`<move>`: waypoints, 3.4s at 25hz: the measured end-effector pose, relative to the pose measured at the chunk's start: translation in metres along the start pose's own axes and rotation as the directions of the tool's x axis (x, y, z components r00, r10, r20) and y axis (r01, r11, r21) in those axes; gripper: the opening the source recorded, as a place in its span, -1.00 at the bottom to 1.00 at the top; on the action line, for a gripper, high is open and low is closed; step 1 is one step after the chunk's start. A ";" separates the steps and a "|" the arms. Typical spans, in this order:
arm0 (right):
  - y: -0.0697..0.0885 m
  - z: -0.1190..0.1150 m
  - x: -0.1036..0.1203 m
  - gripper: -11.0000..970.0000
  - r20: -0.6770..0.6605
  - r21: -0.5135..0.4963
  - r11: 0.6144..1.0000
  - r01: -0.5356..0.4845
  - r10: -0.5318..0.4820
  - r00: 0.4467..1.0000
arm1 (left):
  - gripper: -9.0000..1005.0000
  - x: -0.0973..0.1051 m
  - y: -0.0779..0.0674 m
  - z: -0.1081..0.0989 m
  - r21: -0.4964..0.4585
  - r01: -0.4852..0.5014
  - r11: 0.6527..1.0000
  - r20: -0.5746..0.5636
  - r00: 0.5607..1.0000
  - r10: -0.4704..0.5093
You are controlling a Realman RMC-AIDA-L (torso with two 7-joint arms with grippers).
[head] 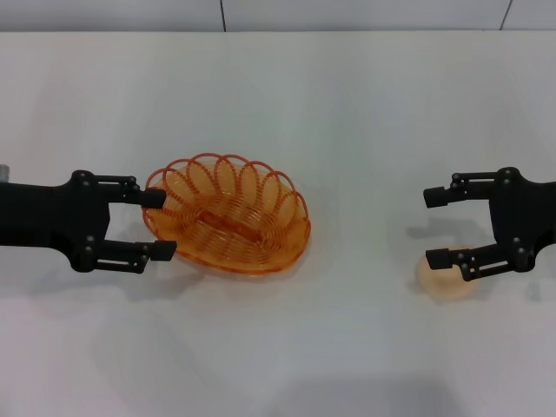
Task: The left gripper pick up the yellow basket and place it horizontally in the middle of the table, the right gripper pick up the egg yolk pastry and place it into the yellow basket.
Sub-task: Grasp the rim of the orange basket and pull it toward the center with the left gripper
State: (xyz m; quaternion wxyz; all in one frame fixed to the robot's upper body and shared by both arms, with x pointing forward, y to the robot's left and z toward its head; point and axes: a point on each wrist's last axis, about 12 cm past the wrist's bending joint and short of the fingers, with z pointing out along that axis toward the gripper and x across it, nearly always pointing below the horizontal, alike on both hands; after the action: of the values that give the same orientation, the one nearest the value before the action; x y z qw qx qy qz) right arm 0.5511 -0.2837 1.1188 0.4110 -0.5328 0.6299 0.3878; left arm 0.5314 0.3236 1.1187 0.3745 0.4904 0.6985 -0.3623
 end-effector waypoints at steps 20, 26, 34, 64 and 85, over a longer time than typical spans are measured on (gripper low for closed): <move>0.000 0.005 0.001 0.67 0.011 0.016 1.000 0.005 -0.005 1.000 | 0.46 -0.002 0.003 -0.006 -0.041 0.011 0.999 0.011 1.000 -0.010; 0.000 0.003 0.001 0.67 0.008 0.038 0.999 0.015 -0.015 1.000 | 0.46 -0.026 0.004 -0.024 -0.157 0.148 0.976 0.027 0.989 -0.145; 0.005 0.005 0.004 0.67 0.013 0.053 0.998 0.046 -0.046 0.999 | 0.46 -0.059 0.016 -0.045 -0.305 0.475 0.826 0.010 0.869 -0.495; 0.019 0.017 0.010 0.66 0.030 0.000 0.995 0.096 -0.096 0.995 | 0.44 -0.065 0.068 0.062 -0.545 0.461 0.700 -0.292 0.679 -0.674; 0.018 0.019 0.007 0.66 0.039 0.008 0.995 0.102 -0.102 0.994 | -0.51 -0.059 0.060 0.089 -0.493 0.450 0.744 -0.329 0.696 -0.639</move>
State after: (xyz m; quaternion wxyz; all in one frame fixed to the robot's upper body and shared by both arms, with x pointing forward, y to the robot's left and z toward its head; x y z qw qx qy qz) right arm 0.5344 -0.2662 1.1063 0.4441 -0.5553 0.5950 0.3746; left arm 0.6178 0.2368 1.1220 0.1493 0.2485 0.9390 -0.1850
